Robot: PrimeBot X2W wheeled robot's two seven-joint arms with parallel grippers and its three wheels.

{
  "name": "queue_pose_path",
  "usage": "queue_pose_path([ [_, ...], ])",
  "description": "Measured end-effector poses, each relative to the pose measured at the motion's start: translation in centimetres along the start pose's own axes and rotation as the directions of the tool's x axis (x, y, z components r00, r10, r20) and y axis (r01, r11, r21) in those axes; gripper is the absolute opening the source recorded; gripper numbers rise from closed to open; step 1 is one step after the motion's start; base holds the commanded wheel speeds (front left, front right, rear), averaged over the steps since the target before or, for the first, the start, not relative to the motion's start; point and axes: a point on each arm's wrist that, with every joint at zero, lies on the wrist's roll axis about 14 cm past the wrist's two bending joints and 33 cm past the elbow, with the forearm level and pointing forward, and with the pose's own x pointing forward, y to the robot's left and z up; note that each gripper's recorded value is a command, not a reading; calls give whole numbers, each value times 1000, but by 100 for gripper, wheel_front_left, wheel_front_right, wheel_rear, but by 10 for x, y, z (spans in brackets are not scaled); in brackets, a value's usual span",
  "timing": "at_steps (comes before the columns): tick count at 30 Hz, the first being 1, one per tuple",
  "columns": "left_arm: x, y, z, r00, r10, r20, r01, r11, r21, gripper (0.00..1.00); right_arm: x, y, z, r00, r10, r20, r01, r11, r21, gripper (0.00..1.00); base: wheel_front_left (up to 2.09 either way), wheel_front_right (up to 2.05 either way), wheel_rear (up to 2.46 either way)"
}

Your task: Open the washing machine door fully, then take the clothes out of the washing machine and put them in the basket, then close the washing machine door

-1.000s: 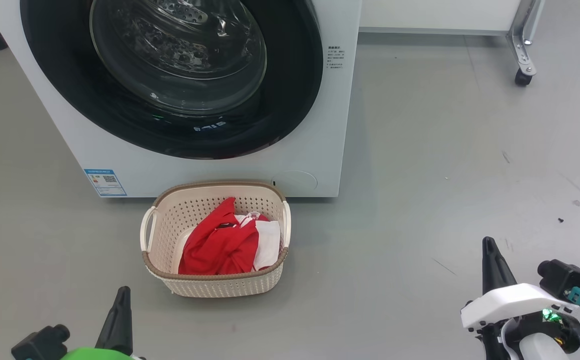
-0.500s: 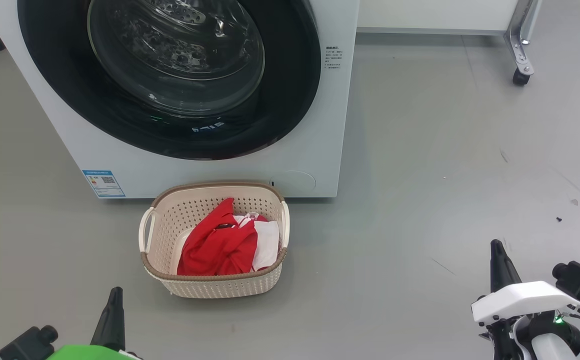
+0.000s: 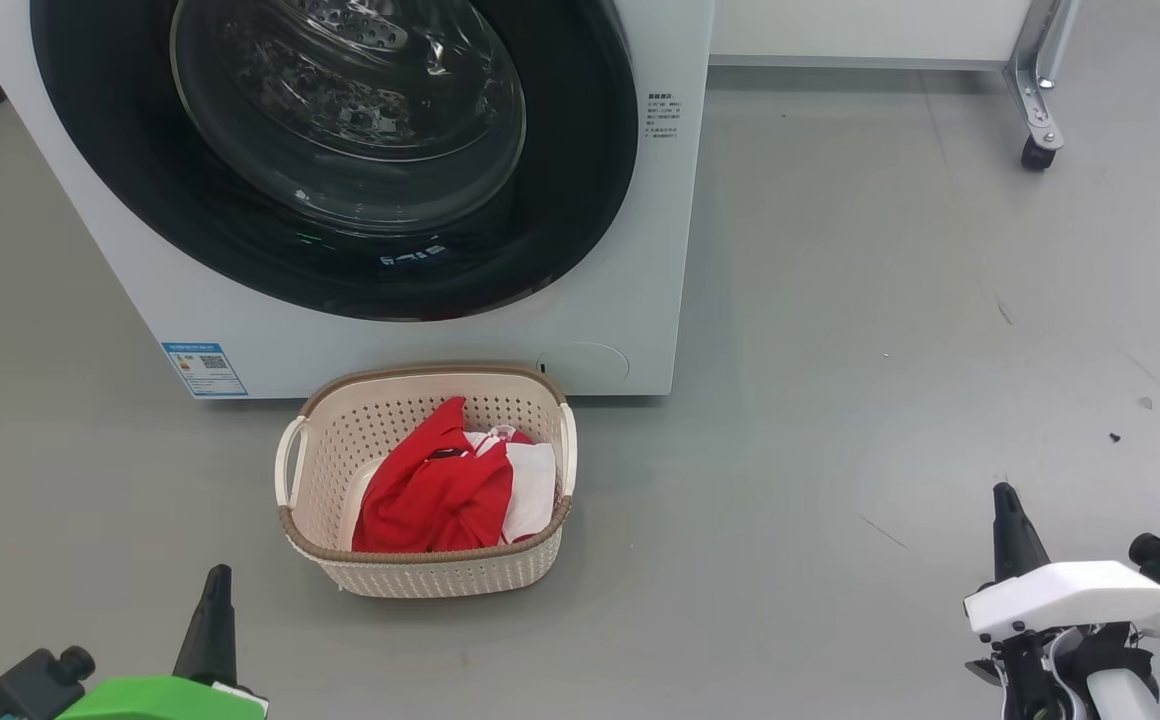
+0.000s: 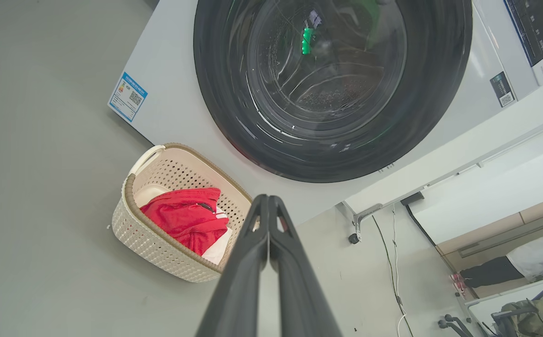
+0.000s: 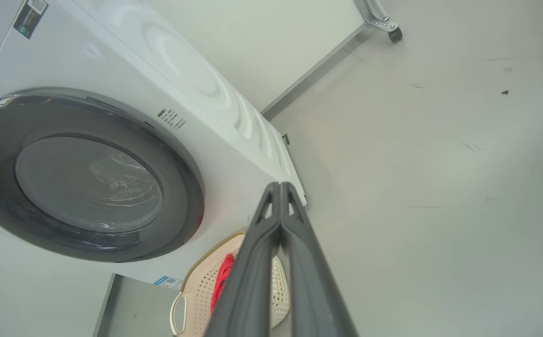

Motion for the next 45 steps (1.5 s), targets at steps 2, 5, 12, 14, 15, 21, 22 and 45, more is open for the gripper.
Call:
queue_pose_path([
  [2, 0, 0, 0, 1000, 2, -1, -2, 1000, -17, 0, 0, -1, 1, 1000, -3, 1, 3, 1000, 24, 0, 0, 0, 0],
  [5, 1, 0, -1, 1000, 5, -3, -5, 999, -49, 0, 0, -2, 2, 1000, -7, 2, 7, 998, 57, 0, 0, 0, 0],
  [12, 4, -1, 2, 1000, 7, -3, -7, 995, -101, 0, 1, -3, 5, 1000, -13, 1, 13, 991, 132, 0, 0, 0, 0],
  [14, 6, -2, 5, 1000, 4, 5, -3, 992, -126, 0, 1, -5, 6, 1000, -17, 4, 16, 988, 156, 0, 0, 0, 0],
  [15, 6, -2, 5, 1000, 3, 3, -2, 991, -130, 0, 0, -5, 7, 1000, -18, 4, 17, 986, 167, 0, 0, 0, 0],
  [21, 7, -2, 6, 1000, 7, 3, -6, 985, -174, 0, 1, -5, 10, 1000, -16, 7, 14, 973, 231, 0, 0, 0, 0],
  [22, 7, -2, 6, 1000, 6, 0, -6, 982, -187, 0, 1, -6, 10, 1000, -17, 8, 14, 970, 242, 0, 0, 0, 0],
  [45, 16, -6, 17, 1000, -7, 13, 11, 933, -360, 0, 1, -8, 24, 999, -7, 33, -9, 881, 474, 0, 0, 0, 0],
])
